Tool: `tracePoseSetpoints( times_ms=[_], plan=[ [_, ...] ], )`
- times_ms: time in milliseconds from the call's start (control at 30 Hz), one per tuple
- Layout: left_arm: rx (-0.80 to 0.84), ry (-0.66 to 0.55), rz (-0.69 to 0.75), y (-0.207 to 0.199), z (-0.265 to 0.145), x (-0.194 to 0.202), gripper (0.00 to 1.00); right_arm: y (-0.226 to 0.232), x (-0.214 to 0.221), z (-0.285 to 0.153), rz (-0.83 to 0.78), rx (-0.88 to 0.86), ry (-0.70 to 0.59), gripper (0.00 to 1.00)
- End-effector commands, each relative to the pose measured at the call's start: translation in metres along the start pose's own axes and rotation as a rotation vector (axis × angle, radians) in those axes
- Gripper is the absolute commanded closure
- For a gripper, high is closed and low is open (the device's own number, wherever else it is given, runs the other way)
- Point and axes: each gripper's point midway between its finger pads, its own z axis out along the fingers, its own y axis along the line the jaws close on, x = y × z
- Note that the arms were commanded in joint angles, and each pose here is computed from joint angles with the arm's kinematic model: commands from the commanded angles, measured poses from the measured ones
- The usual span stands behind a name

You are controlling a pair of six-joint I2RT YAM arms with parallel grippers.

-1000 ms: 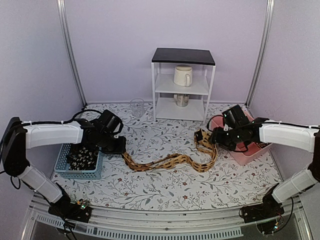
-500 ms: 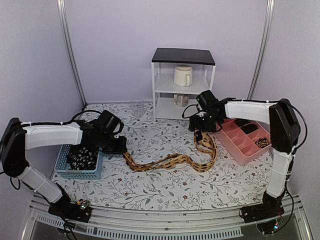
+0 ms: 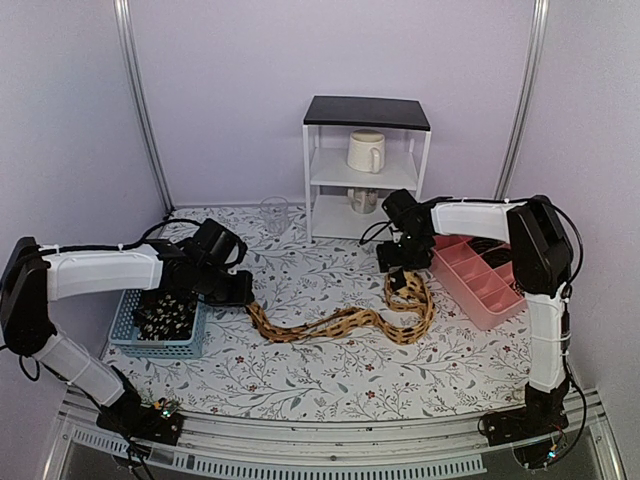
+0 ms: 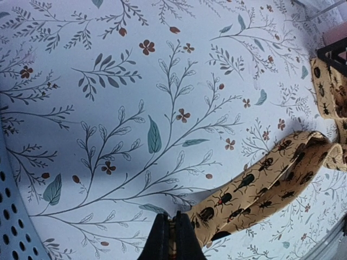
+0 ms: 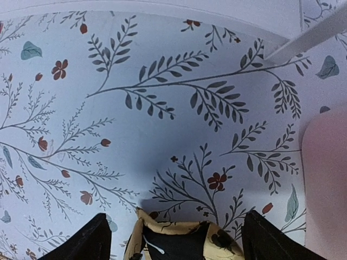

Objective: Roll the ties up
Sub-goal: Flatten out the tie at the center of the board.

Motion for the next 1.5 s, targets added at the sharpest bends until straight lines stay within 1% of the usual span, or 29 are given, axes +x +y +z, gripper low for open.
tracePoseSetpoints(
  times_ms=[0, 100, 233, 300, 367, 467, 533, 600, 667, 700, 767, 933, 967, 1100, 1133, 1233, 1300, 1433, 1467],
  plan=[
    [0.011, -0.024, 0.007, -0.003, -0.004, -0.004, 1.0, 0.006, -0.001, 0.005, -0.08, -0.045, 0.024, 0.13],
    [0.01, -0.02, 0.006, -0.002, -0.004, -0.003, 1.0, 0.017, 0.004, 0.004, -0.16, -0.117, 0.045, 0.13],
    [0.009, -0.02, 0.007, -0.002, -0.004, -0.002, 1.0, 0.026, 0.01, 0.006, -0.259, -0.187, 0.077, 0.21],
    [0.008, -0.021, 0.007, -0.002, -0.004, -0.003, 1.0, 0.027, 0.013, 0.011, -0.281, -0.202, 0.104, 0.22],
    [0.009, -0.022, 0.007, -0.002, -0.004, -0.003, 1.0, 0.025, 0.016, 0.018, -0.298, -0.194, 0.126, 0.21],
    [0.008, -0.019, 0.007, -0.002, -0.004, -0.002, 1.0, 0.024, 0.02, 0.024, -0.324, -0.189, 0.15, 0.18],
    [0.005, -0.019, 0.008, -0.001, -0.004, -0.002, 1.0, 0.024, 0.022, 0.026, -0.375, -0.196, 0.159, 0.16],
    [0.004, -0.018, 0.009, 0.0, -0.004, -0.001, 1.0, 0.025, 0.025, 0.027, -0.401, -0.205, 0.175, 0.15],
    [0.002, -0.019, 0.01, 0.0, -0.004, -0.002, 1.0, 0.025, 0.03, 0.027, -0.43, -0.216, 0.194, 0.18],
    [0.002, -0.02, 0.009, 0.0, -0.004, -0.002, 1.0, 0.024, 0.03, 0.025, -0.433, -0.22, 0.198, 0.2],
    [0.0, -0.021, 0.01, 0.0, -0.004, -0.003, 1.0, 0.023, 0.03, 0.021, -0.431, -0.234, 0.2, 0.3],
    [-0.014, -0.027, 0.01, 0.002, -0.006, -0.004, 1.0, 0.016, 0.015, 0.0, -0.4, -0.22, 0.151, 0.65],
    [-0.017, -0.028, 0.008, 0.002, -0.006, -0.004, 1.0, 0.014, 0.01, -0.007, -0.383, -0.213, 0.133, 0.74],
    [-0.035, -0.04, 0.009, 0.004, -0.008, -0.008, 1.0, 0.01, -0.011, -0.038, -0.319, -0.196, 0.043, 0.96],
    [-0.038, -0.043, 0.01, 0.004, -0.009, -0.009, 1.0, 0.006, -0.016, -0.046, -0.287, -0.174, 0.017, 1.0],
    [-0.063, -0.056, 0.014, 0.007, -0.012, -0.016, 1.0, -0.007, -0.032, -0.073, -0.203, -0.109, -0.057, 1.0],
    [-0.089, -0.068, 0.016, 0.01, -0.015, -0.021, 1.0, -0.019, -0.04, -0.094, -0.119, -0.055, -0.102, 1.0],
    [-0.128, -0.09, 0.014, 0.016, -0.023, -0.03, 1.0, -0.056, -0.039, -0.137, 0.053, 0.088, -0.186, 1.0],
    [-0.129, -0.099, 0.011, 0.017, -0.025, -0.032, 1.0, -0.066, -0.036, -0.154, 0.092, 0.119, -0.22, 1.0]
  ],
)
